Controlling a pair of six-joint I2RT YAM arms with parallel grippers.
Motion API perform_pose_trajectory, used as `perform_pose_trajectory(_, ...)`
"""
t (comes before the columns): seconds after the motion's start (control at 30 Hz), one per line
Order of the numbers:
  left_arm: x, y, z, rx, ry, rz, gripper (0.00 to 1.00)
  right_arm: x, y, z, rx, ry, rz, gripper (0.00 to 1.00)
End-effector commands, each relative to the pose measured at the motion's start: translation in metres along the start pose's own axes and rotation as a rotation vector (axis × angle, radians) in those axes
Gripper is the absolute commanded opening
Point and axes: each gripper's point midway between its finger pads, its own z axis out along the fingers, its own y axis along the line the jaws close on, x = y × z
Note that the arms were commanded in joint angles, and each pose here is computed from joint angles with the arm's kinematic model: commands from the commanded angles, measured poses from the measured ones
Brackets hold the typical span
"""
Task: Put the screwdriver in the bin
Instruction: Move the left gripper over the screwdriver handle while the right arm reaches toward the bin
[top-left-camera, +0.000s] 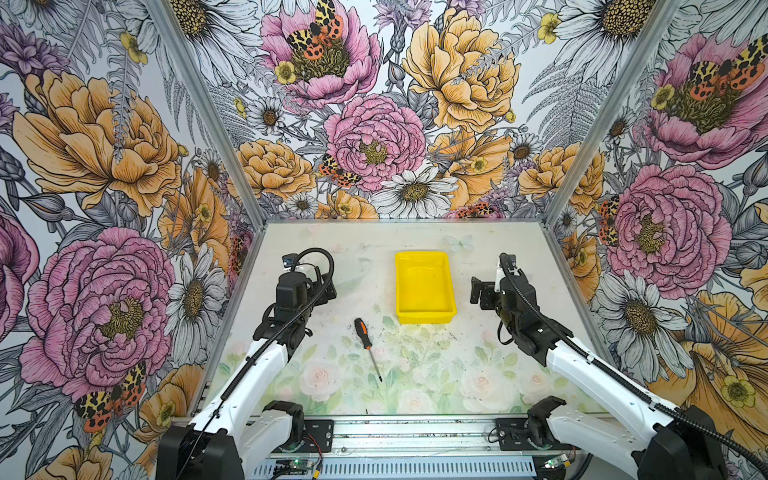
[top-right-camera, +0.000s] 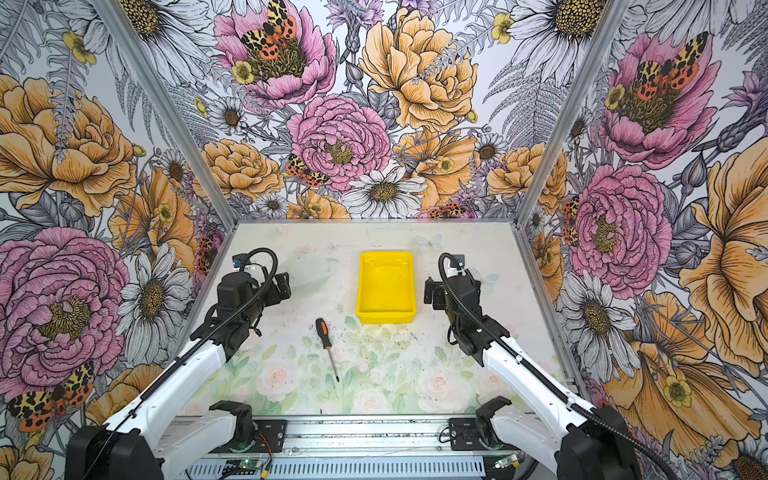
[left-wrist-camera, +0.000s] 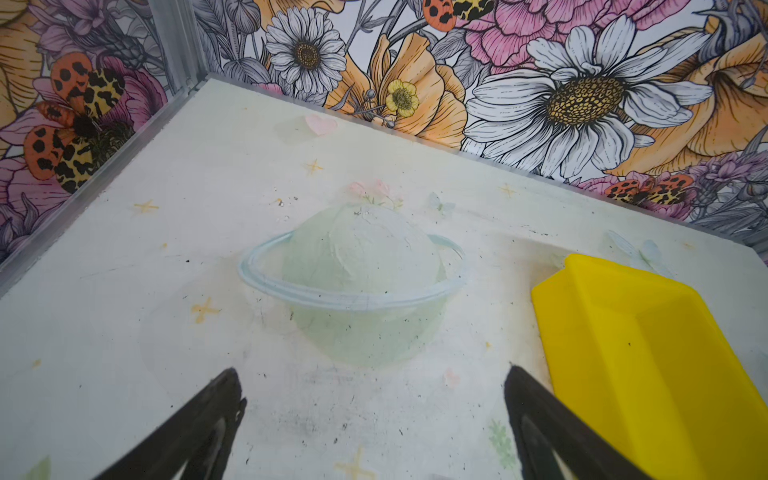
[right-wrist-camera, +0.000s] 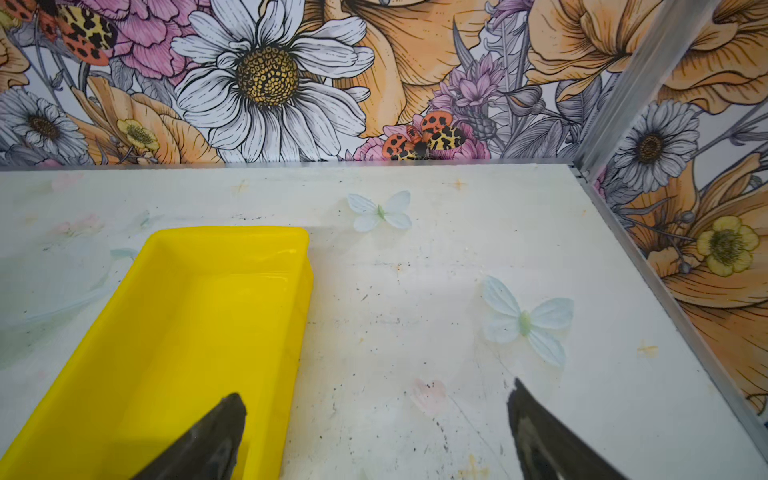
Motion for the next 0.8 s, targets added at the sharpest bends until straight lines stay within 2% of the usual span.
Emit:
perform_pose_trajectory(0.0, 0.009, 0.001, -0.010, -0.028, 0.087, -0.037, 0.99, 0.006, 0.033, 0.002, -0.106, 0.041, -0.109, 0.99)
perform_pose_trajectory(0.17, 0.032, -0.010, -0.012, -0.036, 0.247, -0.060, 0.99, 0.004, 0.086, -0.003, -0.316, 0.050, -0.278, 0.99)
perform_pose_trajectory(0.47, 0.080, -0.028, -0.014, -0.034, 0.382, -0.198, 0.99, 0.001, 0.151, -0.043, -0.687, -0.002, -0.443, 1.00)
perform_pose_trajectory(0.63, 0.104, -0.039, -0.014, -0.050, 0.456, -0.202, 0.99, 0.010, 0.172, -0.063, -0.811, -0.017, -0.501, 0.99)
perform_pose_trajectory(0.77, 0.118, -0.047, -0.018, -0.069, 0.505, -0.206, 0.99, 0.021, 0.182, -0.071, -0.855, -0.005, -0.526, 0.99)
